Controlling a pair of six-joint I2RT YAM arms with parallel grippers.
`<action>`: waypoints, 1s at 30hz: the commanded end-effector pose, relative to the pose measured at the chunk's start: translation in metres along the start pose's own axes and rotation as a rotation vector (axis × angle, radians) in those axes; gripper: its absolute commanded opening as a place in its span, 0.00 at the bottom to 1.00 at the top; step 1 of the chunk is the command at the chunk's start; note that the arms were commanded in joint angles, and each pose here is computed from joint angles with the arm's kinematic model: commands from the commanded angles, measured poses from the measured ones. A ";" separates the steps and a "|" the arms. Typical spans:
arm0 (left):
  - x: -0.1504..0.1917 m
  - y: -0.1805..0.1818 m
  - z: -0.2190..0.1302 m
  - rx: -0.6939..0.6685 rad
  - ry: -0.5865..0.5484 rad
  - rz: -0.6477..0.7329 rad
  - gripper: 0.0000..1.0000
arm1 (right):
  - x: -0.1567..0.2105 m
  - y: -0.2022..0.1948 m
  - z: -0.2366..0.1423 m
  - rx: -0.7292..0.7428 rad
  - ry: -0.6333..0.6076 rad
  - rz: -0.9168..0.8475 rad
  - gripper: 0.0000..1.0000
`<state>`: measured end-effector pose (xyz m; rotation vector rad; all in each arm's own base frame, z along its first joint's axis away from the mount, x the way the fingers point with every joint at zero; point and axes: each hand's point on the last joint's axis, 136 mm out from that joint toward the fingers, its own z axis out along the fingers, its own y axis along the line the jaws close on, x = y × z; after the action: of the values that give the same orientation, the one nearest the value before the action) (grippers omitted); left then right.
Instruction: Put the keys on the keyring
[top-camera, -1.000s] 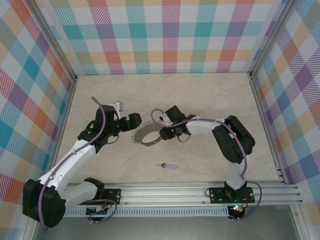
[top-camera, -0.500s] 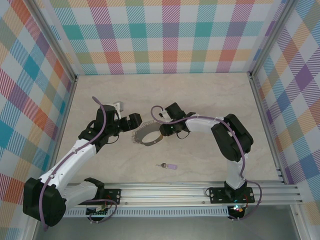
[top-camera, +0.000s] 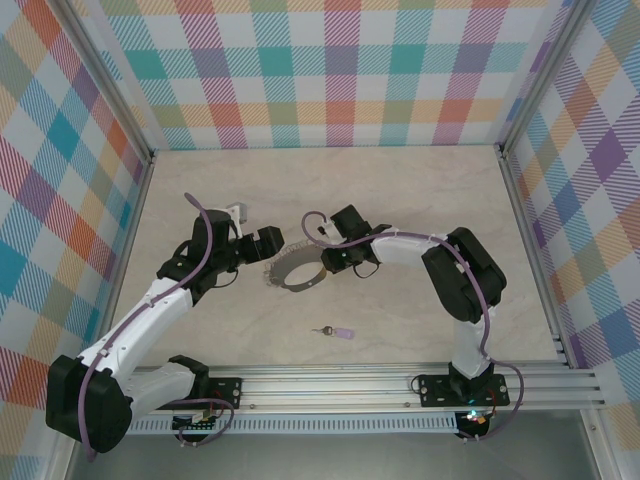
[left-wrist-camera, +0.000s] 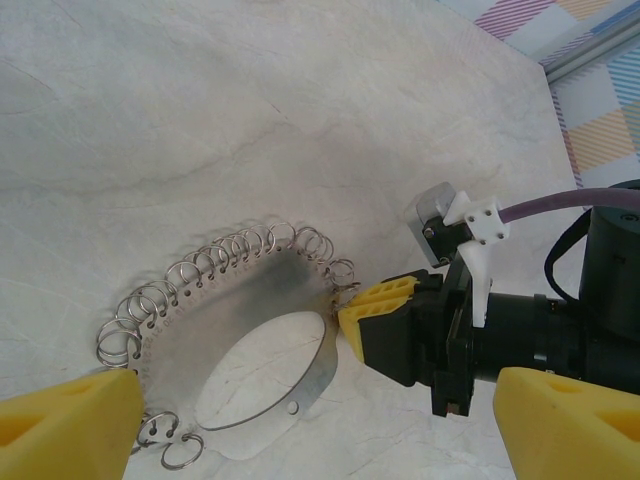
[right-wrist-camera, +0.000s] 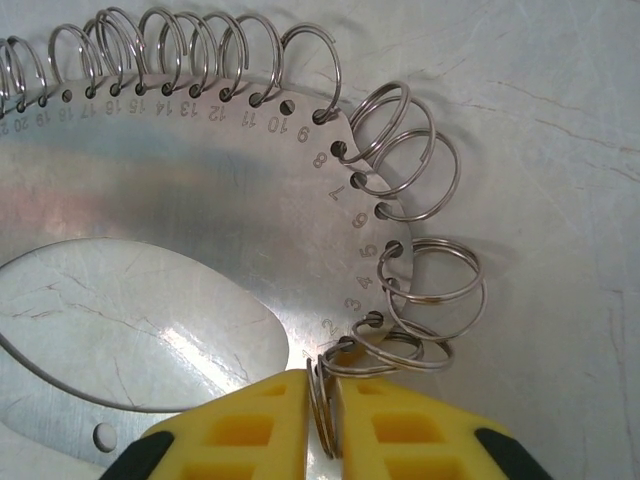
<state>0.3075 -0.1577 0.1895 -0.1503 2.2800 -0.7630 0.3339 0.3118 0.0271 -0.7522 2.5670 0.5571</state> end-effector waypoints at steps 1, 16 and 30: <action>-0.004 -0.007 0.002 0.016 -0.011 0.007 0.91 | -0.005 0.001 0.003 -0.019 -0.001 -0.011 0.13; -0.010 0.004 -0.004 -0.107 0.028 -0.010 0.90 | -0.045 0.022 -0.074 -0.074 -0.164 -0.103 0.00; -0.046 -0.091 -0.045 0.278 -0.032 0.137 0.59 | -0.081 0.058 -0.239 -0.335 -0.559 -0.153 0.00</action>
<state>0.3125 -0.1750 0.2630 -0.0194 2.1880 -0.8527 0.3122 0.2733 0.2621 -0.7429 1.9877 0.8575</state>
